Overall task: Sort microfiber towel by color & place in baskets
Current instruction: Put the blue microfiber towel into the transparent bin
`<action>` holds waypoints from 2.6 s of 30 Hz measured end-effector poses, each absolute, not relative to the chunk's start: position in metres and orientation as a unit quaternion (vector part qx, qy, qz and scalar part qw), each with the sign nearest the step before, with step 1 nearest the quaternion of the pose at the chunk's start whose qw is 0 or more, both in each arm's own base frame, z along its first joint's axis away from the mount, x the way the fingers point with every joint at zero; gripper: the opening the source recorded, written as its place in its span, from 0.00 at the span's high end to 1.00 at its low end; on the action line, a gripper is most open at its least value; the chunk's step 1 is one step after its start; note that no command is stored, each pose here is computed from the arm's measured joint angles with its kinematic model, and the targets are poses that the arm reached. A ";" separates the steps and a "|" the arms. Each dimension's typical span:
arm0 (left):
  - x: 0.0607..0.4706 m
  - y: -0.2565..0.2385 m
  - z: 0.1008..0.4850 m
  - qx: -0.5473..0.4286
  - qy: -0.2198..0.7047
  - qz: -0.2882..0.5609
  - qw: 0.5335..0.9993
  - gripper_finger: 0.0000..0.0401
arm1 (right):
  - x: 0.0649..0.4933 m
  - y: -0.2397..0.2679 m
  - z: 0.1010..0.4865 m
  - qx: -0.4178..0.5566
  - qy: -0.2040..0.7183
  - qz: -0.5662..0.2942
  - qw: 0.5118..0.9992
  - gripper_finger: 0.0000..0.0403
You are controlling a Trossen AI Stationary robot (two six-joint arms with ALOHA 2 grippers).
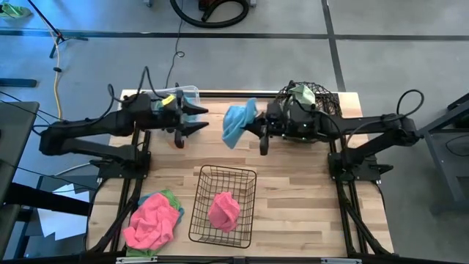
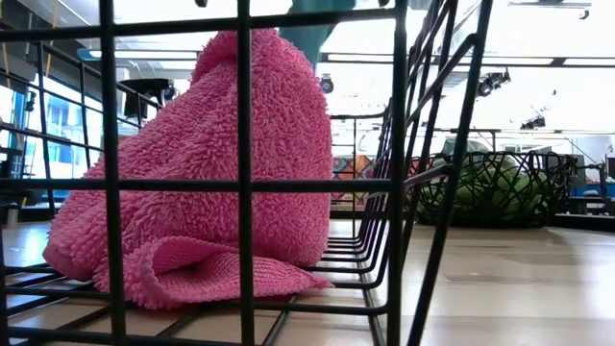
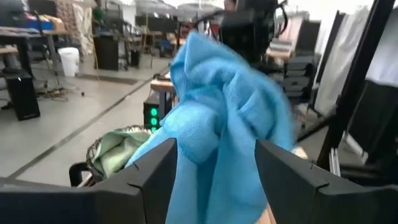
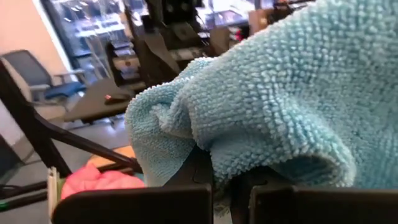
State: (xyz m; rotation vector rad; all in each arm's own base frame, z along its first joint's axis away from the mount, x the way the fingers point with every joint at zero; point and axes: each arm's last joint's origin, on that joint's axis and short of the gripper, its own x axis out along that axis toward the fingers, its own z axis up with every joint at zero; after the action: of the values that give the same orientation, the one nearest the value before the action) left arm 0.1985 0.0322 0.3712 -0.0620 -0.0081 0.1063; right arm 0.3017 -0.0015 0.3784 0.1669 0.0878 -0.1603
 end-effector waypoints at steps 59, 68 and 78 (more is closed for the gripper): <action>0.143 0.109 0.359 -0.062 0.046 0.266 0.961 0.99 | 0.259 -0.021 0.408 0.097 -0.001 -0.178 0.979 0.35; 0.107 0.105 0.304 -0.188 0.190 0.491 0.829 1.00 | 0.256 -0.039 0.403 0.096 0.027 -0.215 0.971 0.35; 0.109 0.120 0.282 -0.353 0.275 0.520 0.728 1.00 | 0.254 -0.048 0.399 0.109 0.045 -0.214 0.970 0.35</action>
State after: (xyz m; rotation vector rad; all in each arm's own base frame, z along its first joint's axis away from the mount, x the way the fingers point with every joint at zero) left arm 0.1095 0.1196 0.2824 -0.7791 0.6053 1.1454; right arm 0.2543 -0.0479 0.3988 0.2207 0.0900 -0.4317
